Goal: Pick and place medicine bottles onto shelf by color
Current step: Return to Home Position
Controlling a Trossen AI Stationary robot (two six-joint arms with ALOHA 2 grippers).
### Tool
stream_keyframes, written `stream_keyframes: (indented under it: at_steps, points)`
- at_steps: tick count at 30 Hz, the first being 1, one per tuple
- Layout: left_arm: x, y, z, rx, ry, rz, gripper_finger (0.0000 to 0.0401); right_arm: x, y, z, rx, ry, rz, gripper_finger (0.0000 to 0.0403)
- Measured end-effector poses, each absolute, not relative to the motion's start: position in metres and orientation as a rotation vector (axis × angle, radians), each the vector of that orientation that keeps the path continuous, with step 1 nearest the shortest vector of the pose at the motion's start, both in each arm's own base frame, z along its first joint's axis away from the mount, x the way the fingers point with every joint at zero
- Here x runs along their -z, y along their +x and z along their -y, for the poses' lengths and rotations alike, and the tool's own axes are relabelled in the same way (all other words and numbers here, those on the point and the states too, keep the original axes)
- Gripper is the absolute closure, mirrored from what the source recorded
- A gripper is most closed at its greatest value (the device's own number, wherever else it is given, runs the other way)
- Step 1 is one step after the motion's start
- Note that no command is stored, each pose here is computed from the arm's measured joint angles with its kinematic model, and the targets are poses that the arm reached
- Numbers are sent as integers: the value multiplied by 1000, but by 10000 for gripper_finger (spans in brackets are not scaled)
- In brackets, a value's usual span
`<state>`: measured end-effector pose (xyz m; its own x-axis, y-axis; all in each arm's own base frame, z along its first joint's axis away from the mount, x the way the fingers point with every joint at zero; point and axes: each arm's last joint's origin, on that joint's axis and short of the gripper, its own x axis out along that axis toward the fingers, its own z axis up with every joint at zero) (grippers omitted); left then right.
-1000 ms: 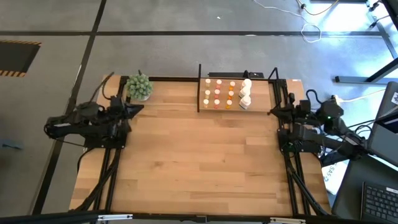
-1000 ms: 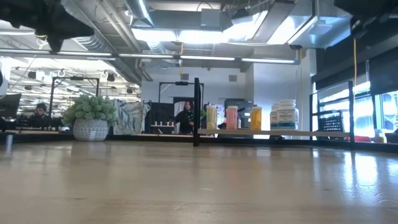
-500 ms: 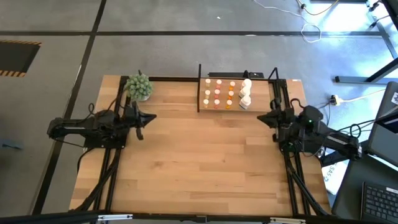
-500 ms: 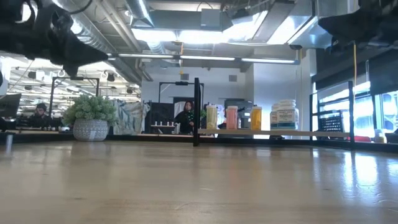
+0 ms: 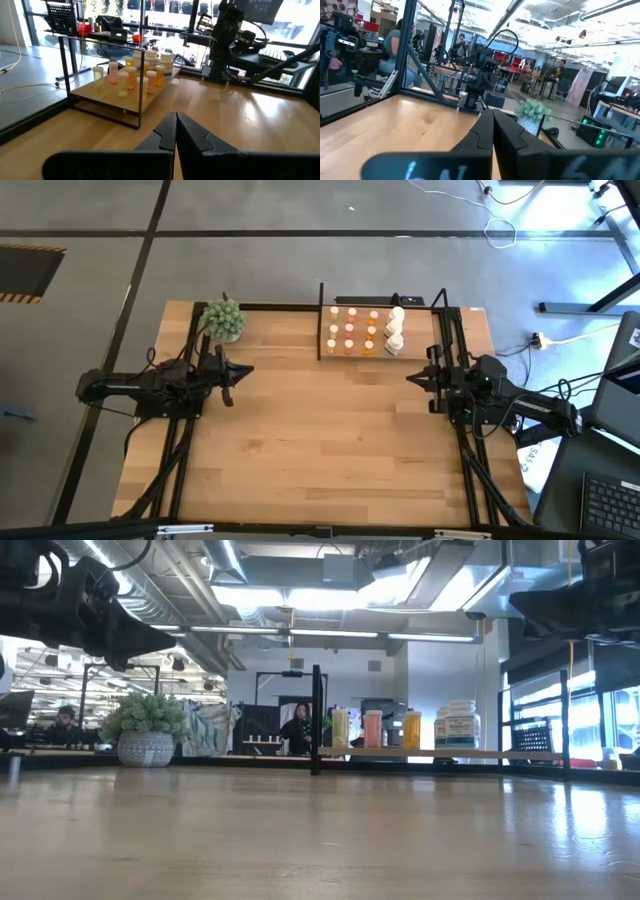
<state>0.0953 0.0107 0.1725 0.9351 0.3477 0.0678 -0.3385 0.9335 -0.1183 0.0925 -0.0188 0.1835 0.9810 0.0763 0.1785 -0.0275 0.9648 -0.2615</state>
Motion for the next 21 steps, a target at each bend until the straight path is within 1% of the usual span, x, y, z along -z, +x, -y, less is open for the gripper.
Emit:
stream_keyframes:
  at_steps: [5,15,21]
  points:
    - [-172,95,-11,-351,-114,88,400,-183,93,19,-54,-250,185,391]
    - [-172,95,-11,-351,-137,91,379,-178,93,19,-58,-235,137,393]
    - [-172,95,-11,-351,-137,90,376,-178,93,19,-58,-235,137,393]
